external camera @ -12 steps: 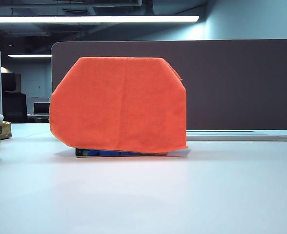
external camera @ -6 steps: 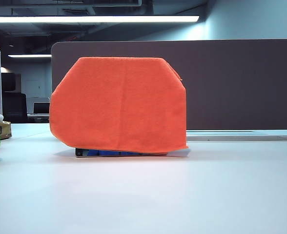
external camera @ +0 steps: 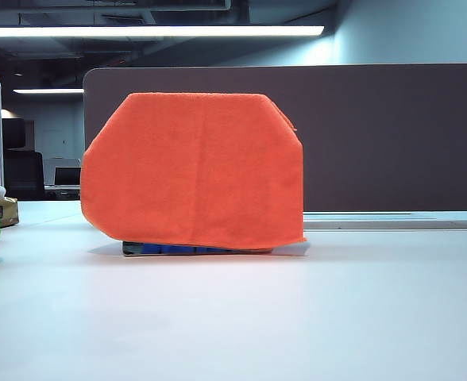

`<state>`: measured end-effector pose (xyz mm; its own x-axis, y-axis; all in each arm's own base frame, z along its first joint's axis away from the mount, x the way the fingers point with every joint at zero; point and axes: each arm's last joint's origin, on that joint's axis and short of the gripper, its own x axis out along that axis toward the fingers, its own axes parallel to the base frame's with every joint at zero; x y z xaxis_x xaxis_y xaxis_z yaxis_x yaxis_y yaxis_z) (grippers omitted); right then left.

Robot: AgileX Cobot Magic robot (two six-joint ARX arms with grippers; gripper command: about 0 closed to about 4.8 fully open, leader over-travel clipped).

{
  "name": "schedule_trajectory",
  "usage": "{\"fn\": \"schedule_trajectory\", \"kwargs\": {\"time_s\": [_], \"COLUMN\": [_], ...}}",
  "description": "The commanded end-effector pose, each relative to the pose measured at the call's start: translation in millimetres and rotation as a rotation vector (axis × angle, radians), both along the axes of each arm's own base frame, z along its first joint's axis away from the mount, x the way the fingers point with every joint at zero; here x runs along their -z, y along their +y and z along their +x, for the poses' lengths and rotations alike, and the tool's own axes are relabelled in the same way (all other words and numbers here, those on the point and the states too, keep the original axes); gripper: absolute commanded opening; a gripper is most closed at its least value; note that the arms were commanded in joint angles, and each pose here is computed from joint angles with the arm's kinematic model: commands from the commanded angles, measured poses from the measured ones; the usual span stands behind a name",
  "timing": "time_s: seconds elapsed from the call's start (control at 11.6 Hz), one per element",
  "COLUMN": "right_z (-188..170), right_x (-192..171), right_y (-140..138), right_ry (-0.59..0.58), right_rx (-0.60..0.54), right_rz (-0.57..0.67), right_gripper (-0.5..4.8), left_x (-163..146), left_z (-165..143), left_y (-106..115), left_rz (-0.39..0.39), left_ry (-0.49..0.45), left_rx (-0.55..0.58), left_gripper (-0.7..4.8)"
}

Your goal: Pick up the cloth from the table and use it to cover the mirror.

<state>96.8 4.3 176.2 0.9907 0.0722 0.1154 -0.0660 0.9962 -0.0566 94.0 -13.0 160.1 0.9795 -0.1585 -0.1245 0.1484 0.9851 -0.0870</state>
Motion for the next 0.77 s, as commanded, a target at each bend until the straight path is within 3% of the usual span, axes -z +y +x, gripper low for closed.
{"fn": "schedule_trajectory", "kwargs": {"time_s": [0.09, 0.34, 0.43, 0.6, 0.77], "right_z": [0.2, 0.5, 0.6, 0.6, 0.6], "right_x": [2.8, 8.2, 11.0, 11.2, 10.1], "right_y": [1.2, 1.9, 1.9, 1.4, 1.4], "right_ry": [0.023, 0.081, 0.111, 0.111, 0.096], "right_rx": [-0.031, -0.055, -0.055, -0.043, -0.041], "right_rz": [0.000, 0.019, 0.019, 0.007, -0.033], "right_gripper": [-0.02, -0.01, -0.01, -0.02, -0.02], "left_x": [5.8, 9.2, 11.3, 10.0, -0.1], "left_z": [1.8, 1.4, 1.0, 1.2, 2.4], "left_y": [1.0, 2.1, 1.3, 1.4, 1.3], "left_rz": [0.005, 0.048, 0.174, 0.180, 0.172], "left_ry": [-0.003, 0.028, 0.033, 0.019, -0.086], "left_rx": [-0.045, -0.077, -0.025, -0.029, -0.041], "left_gripper": [-0.03, -0.03, -0.03, -0.03, -0.03]}}
